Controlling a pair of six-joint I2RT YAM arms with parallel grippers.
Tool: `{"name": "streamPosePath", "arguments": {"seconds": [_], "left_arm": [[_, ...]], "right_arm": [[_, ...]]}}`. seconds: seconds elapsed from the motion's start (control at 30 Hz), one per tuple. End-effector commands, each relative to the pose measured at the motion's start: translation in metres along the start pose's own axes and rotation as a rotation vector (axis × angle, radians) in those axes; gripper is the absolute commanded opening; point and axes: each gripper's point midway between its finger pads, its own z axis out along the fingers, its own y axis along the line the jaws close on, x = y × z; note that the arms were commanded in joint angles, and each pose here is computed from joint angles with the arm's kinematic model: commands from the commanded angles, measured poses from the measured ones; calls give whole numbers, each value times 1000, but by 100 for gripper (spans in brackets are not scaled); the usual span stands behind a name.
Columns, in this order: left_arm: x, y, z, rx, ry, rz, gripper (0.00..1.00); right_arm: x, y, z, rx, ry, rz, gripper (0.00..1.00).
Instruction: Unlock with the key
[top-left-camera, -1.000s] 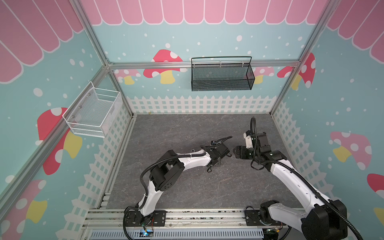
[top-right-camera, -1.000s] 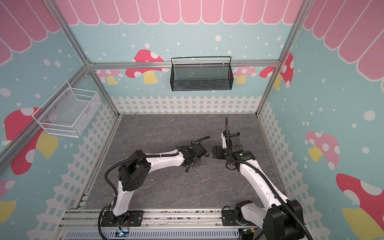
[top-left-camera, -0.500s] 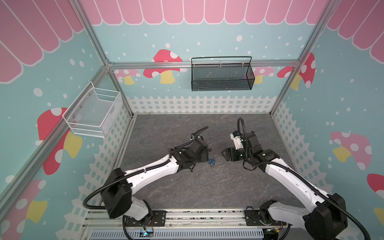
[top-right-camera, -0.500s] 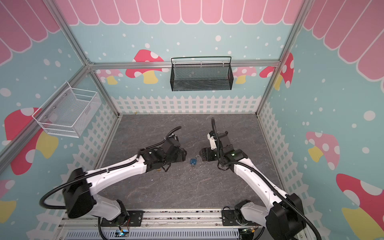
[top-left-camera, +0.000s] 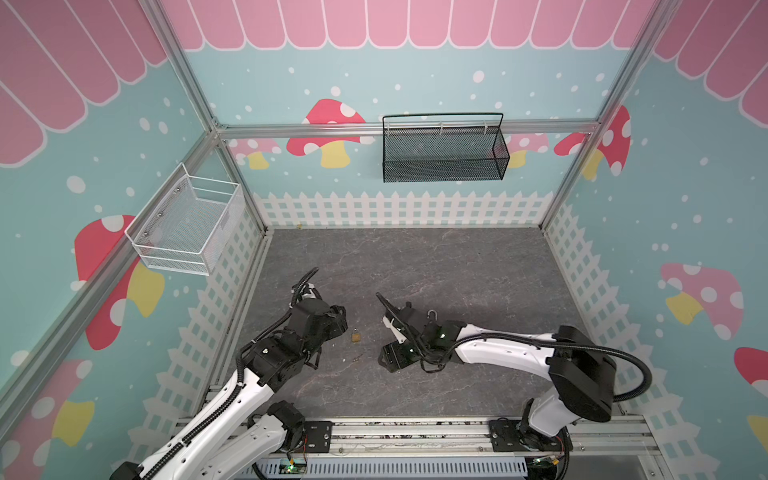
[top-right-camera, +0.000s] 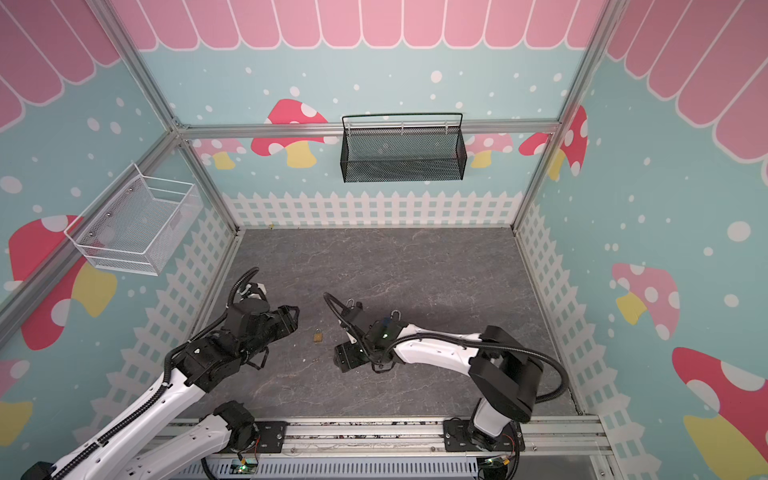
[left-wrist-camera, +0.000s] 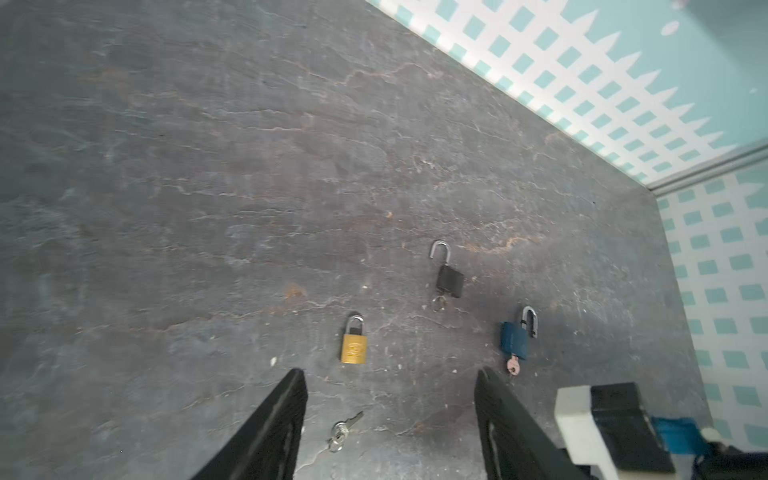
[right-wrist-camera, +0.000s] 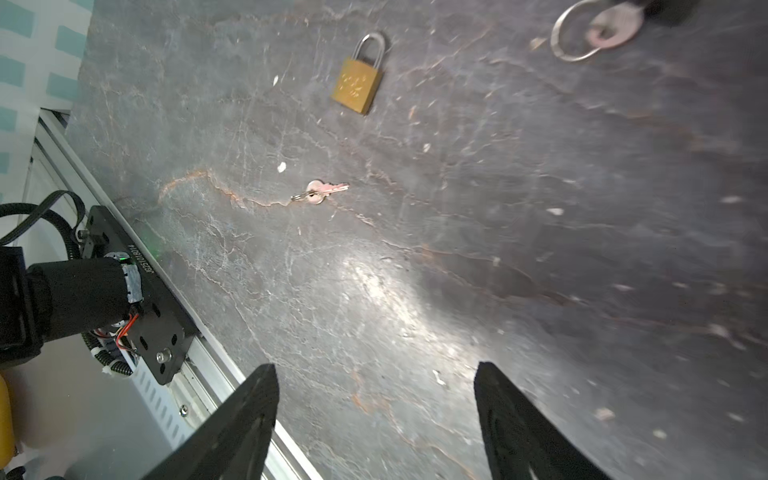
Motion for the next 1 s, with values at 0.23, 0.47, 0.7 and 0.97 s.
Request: {"name": "streamPosePath", "arguments": {"seconds": [0.23, 0.47, 0.7, 0.97], "left_arm": [[8, 47, -11, -90, 19, -104, 65], [5, 54, -17, -106, 1, -146, 65], [0, 59, -22, -121, -19, -166, 66], [-4, 63, -30, -125, -45, -193, 66]], "right_arm": [[-20, 42, 51, -52, 10, 66, 75], [-19, 36, 79, -10, 55, 53, 75], [-19, 35, 98, 10, 89, 33, 75], [-26, 53, 114, 46, 117, -97, 74]]}}
